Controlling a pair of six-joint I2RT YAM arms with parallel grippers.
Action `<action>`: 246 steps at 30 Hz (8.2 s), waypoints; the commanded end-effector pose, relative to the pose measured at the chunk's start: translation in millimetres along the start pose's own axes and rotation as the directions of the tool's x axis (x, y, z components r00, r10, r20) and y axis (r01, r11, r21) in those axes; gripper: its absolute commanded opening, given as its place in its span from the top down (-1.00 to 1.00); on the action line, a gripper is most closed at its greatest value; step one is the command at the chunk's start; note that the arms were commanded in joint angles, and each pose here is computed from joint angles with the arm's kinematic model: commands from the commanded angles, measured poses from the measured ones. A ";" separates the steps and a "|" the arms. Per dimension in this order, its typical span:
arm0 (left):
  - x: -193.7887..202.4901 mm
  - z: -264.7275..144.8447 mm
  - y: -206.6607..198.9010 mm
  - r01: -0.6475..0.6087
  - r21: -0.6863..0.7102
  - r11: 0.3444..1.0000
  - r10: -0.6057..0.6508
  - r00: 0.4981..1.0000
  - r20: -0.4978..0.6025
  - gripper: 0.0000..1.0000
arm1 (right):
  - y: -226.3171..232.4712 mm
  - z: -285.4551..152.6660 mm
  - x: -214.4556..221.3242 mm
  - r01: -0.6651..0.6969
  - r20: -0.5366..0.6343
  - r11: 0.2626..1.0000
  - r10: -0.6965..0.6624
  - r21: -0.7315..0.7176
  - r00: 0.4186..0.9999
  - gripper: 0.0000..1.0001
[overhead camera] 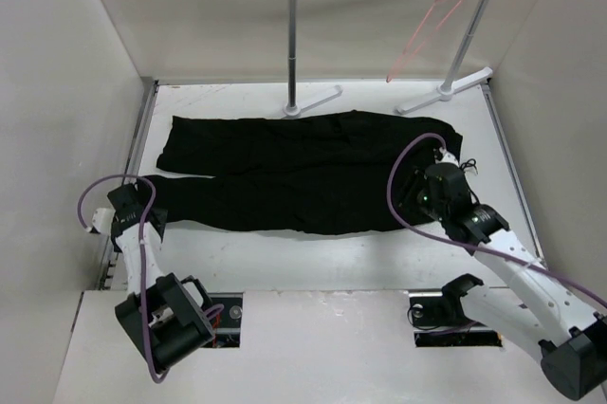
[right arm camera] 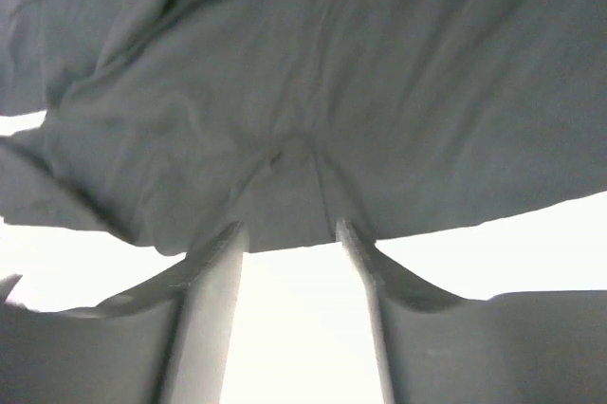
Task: Place the trousers on the hanger
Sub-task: Fold the trousers at the center of the board.
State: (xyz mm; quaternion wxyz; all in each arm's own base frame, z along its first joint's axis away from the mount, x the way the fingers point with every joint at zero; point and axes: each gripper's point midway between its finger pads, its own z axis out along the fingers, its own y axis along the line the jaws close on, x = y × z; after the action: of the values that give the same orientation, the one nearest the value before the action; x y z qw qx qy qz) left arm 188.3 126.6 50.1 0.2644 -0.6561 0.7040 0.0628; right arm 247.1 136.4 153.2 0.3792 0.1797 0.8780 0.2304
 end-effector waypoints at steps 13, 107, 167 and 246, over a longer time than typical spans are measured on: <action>-33.1 37.8 -46.7 0.258 0.194 0.946 -0.267 0.963 0.023 -0.18 | 4.9 -20.1 42.5 0.065 -0.115 0.990 -0.079 -0.121 0.990 -0.23; -139.6 35.2 -355.4 -0.329 -0.003 0.944 0.303 0.866 0.398 0.93 | -171.7 116.7 -294.1 -0.504 0.408 0.725 0.328 0.470 0.852 0.78; 20.1 117.6 -273.7 0.146 0.459 0.877 -0.116 0.989 -0.092 0.62 | -207.2 142.5 -177.6 -0.541 0.308 0.767 0.452 0.347 0.837 0.01; 13.4 4.4 -223.0 -0.027 0.485 0.874 0.045 0.999 -0.025 -0.25 | -185.6 78.8 -168.4 -0.505 0.330 0.763 0.394 0.403 0.858 0.45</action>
State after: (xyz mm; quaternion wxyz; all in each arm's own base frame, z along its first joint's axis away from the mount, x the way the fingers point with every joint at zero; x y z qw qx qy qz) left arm 361.9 108.8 42.4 0.3506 -0.5989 0.7174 -0.0621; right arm 364.5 -62.8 41.4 0.2566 0.5040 0.8216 0.0711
